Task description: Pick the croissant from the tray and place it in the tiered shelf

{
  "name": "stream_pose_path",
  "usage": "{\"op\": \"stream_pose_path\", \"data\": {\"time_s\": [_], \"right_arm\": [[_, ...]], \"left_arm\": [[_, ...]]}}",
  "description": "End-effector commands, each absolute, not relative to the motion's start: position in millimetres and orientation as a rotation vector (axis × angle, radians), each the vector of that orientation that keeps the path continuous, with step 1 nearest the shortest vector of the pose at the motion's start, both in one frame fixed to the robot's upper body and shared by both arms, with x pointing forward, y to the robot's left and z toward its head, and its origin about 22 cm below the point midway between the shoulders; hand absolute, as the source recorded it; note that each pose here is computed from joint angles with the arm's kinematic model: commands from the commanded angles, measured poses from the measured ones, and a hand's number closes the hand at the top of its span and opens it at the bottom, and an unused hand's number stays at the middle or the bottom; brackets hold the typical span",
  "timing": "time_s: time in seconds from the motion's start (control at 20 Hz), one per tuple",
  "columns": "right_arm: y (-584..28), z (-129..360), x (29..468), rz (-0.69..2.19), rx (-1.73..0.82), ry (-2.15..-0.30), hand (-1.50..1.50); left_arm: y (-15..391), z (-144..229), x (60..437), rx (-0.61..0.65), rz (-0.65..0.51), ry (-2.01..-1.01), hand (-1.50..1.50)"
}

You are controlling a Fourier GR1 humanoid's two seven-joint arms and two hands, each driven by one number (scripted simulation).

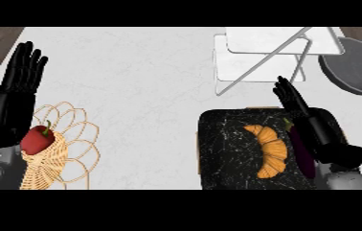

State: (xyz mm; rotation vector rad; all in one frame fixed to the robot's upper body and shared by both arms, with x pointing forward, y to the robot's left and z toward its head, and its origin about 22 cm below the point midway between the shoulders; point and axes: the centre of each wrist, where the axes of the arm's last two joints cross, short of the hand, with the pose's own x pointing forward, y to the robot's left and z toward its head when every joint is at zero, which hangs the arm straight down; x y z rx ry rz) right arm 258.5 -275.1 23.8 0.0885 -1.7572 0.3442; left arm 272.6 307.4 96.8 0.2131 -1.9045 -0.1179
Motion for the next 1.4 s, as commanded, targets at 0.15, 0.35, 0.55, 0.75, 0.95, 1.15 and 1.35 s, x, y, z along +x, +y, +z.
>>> {"op": "stream_pose_path", "data": {"time_s": [0.15, 0.35, 0.55, 0.75, 0.95, 1.15, 1.35], "right_arm": [[-357.9, 74.2, 251.8, 0.277, -0.260, -1.856, 1.50], [-435.9, 67.0, 218.1, 0.294, -0.750, -1.459, 1.50], [-458.5, 57.9, 203.9, 0.073, -0.549, -1.492, -1.50], [-446.2, 60.9, 177.0, 0.274, -0.439, -1.550, -1.50], [-448.6, 90.7, 177.2, 0.412, -0.309, -1.505, -1.50], [-424.0, 128.0, 172.9, 0.533, -0.276, -1.456, -1.50], [-379.6, 156.2, 169.5, 0.644, -0.325, -1.365, -1.50]], "left_arm": [[322.8, 19.8, 246.5, 0.214, 0.021, -1.426, 0.00], [319.1, -28.5, 214.9, 0.154, 0.107, -1.170, 0.00], [308.8, -19.0, 237.1, 0.109, 0.062, -1.125, 0.00], [286.3, -35.0, 236.7, 0.094, 0.074, -1.122, 0.00], [292.2, -37.6, 229.9, 0.103, 0.053, -1.113, 0.00], [304.4, -29.3, 248.9, 0.093, 0.087, -1.105, 0.00], [296.7, -37.8, 242.1, 0.115, 0.062, -1.107, 0.00]]}}
